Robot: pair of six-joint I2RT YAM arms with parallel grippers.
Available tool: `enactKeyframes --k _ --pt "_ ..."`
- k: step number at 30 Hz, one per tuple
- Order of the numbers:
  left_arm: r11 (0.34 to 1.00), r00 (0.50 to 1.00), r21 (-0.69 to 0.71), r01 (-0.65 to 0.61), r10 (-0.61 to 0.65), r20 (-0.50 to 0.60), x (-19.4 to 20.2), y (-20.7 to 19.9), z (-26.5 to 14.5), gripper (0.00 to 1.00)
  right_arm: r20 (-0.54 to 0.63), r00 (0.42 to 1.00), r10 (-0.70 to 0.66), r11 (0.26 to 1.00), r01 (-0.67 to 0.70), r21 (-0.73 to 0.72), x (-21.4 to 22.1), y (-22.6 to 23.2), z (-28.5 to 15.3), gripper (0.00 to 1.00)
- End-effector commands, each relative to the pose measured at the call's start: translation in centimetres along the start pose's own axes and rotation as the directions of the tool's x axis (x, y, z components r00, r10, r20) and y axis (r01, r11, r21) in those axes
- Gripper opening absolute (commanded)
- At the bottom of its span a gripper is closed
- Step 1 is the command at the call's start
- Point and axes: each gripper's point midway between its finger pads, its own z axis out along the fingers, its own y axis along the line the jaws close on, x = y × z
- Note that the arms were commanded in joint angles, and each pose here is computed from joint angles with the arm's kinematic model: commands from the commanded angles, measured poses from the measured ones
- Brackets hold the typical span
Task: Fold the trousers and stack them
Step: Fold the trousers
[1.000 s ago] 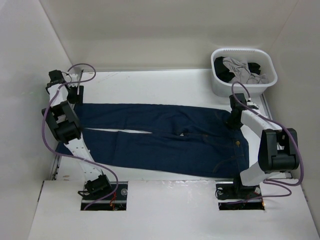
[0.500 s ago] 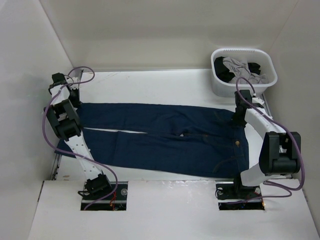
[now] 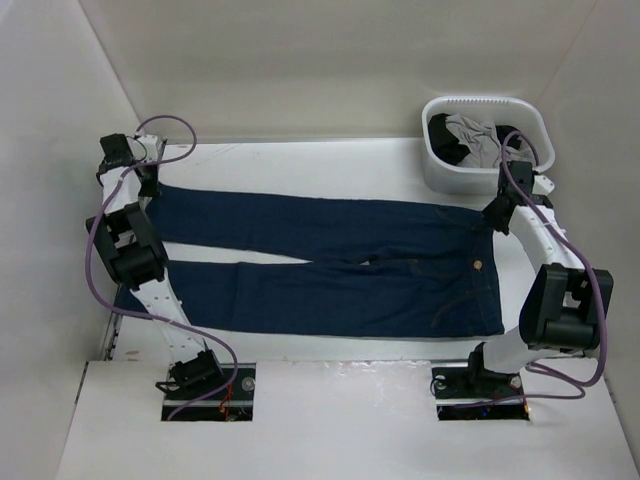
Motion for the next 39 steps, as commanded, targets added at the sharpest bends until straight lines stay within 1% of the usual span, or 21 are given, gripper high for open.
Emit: enactKeyframes --k 1,3,5,7,11,14,16,17,19,20,22,24,25,27,29,30,31,32,33,36,39 --pt "0.99 0.979 -0.045 -0.134 0.139 0.148 -4.8 0.0 -5.1 0.0 0.028 0.999 0.034 0.999 -0.033 -0.038 -1.9 0.3 -0.6 0.08" --pt "0.984 0.978 -0.026 -0.174 0.176 0.11 -3.1 -1.2 -5.2 0.0 0.0 1.0 0.028 0.999 -0.028 -0.037 -0.7 0.1 -0.1 0.0" --pt "0.981 0.977 -0.024 -0.191 0.193 0.09 -2.0 -1.8 -5.4 0.0 0.01 0.999 0.041 0.998 -0.041 -0.039 -0.3 -0.2 -0.3 0.0" --pt "0.983 0.978 -0.034 -0.183 0.185 0.099 -1.8 -2.0 -6.4 0.0 0.03 0.996 0.087 0.995 -0.085 -0.06 -0.2 -0.6 -1.3 0.0" --pt "0.985 0.97 -0.071 -0.16 0.17 0.173 -3.4 -1.4 -8.5 0.0 0.091 0.985 0.15 0.979 -0.135 -0.154 -0.9 -0.8 -3.0 0.0" --pt "0.979 0.951 -0.097 -0.182 0.2 0.237 -5.6 -0.9 -9.9 0.0 0.104 0.972 0.208 0.962 -0.185 -0.201 -2.5 -1.0 -3.6 0.0" --pt "0.976 0.936 -0.095 -0.196 0.215 0.279 -6.6 -1.1 -11.5 0.0 0.116 0.964 0.238 0.944 -0.202 -0.261 -2.7 -0.9 -5.5 0.0" --pt "0.977 0.932 -0.086 -0.197 0.214 0.294 -6.5 -1.2 -12.5 0.0 0.126 0.958 0.257 0.936 -0.215 -0.279 -2.2 -1.5 -6.5 0.0" --pt "0.978 0.933 -0.068 -0.199 0.21 0.292 -4.3 -1.5 -14.1 0.0 0.119 0.944 0.308 0.92 -0.263 -0.29 0.8 -3.3 -8.0 0.0" --pt "0.977 0.937 -0.069 -0.202 0.213 0.279 -2.6 -1.4 -14.8 0.0 0.109 0.928 0.356 0.907 -0.316 -0.278 2.7 -4.7 -8.5 0.0" --pt "0.978 0.947 -0.083 -0.19 0.205 0.249 1.3 -0.6 -16.2 0.0 0.093 0.88 0.465 0.869 -0.434 -0.237 6.3 -7.9 -9.0 0.0" --pt "0.982 0.958 -0.092 -0.164 0.181 0.22 5.1 0.0 -17.2 0.01 0.048 0.828 0.559 0.822 -0.546 -0.163 10.6 -11.0 -9.1 0.0" --pt "0.983 0.965 -0.096 -0.156 0.173 0.198 7.0 0.2 -17.5 0.01 0.014 0.809 0.588 0.805 -0.584 -0.1 12.9 -12.5 -8.9 0.03" --pt "0.984 0.975 -0.093 -0.153 0.166 0.15 10.4 -0.1 -17.8 0.0 -0.074 0.777 0.626 0.774 -0.63 -0.069 15.4 -12.3 -9.7 0.16" --pt "0.985 0.981 -0.071 -0.158 0.165 0.102 13.3 -1.1 -17.6 0.0 -0.127 0.763 0.634 0.77 -0.637 0.016 17.4 -12.9 -10.3 0.39" --pt "0.985 0.983 -0.06 -0.163 0.168 0.081 14.5 -1.8 -17.3 0.0 -0.139 0.762 0.633 0.773 -0.631 0.064 18.0 -13.5 -10.7 0.43" --pt "0.984 0.983 -0.055 -0.17 0.173 0.062 15.5 -2.3 -17.2 0.0 -0.137 0.764 0.63 0.776 -0.624 0.086 18.1 -13.7 -11.1 0.46" --pt "0.981 0.981 -0.055 -0.184 0.186 0.047 16.2 -2.8 -16.9 0.0 -0.138 0.767 0.627 0.779 -0.624 0.07 17.6 -13.4 -11.7 0.49" --pt "0.979 0.979 -0.051 -0.199 0.201 0.035 16.7 -3.5 -16.7 0.0 -0.129 0.767 0.628 0.777 -0.626 0.06 17.0 -13.4 -12.2 0.49" --pt "0.975 0.975 -0.052 -0.218 0.219 0.033 17.0 -4.4 -16.5 0.01 -0.08 0.757 0.649 0.76 -0.65 0.015 14.1 -12.8 -14.0 0.53" --pt "0.974 0.974 -0.057 -0.221 0.224 0.046 16.5 -4.8 -16.5 0.01 -0.066 0.768 0.637 0.767 -0.64 -0.047 11.6 -10.6 -14.2 0.6"
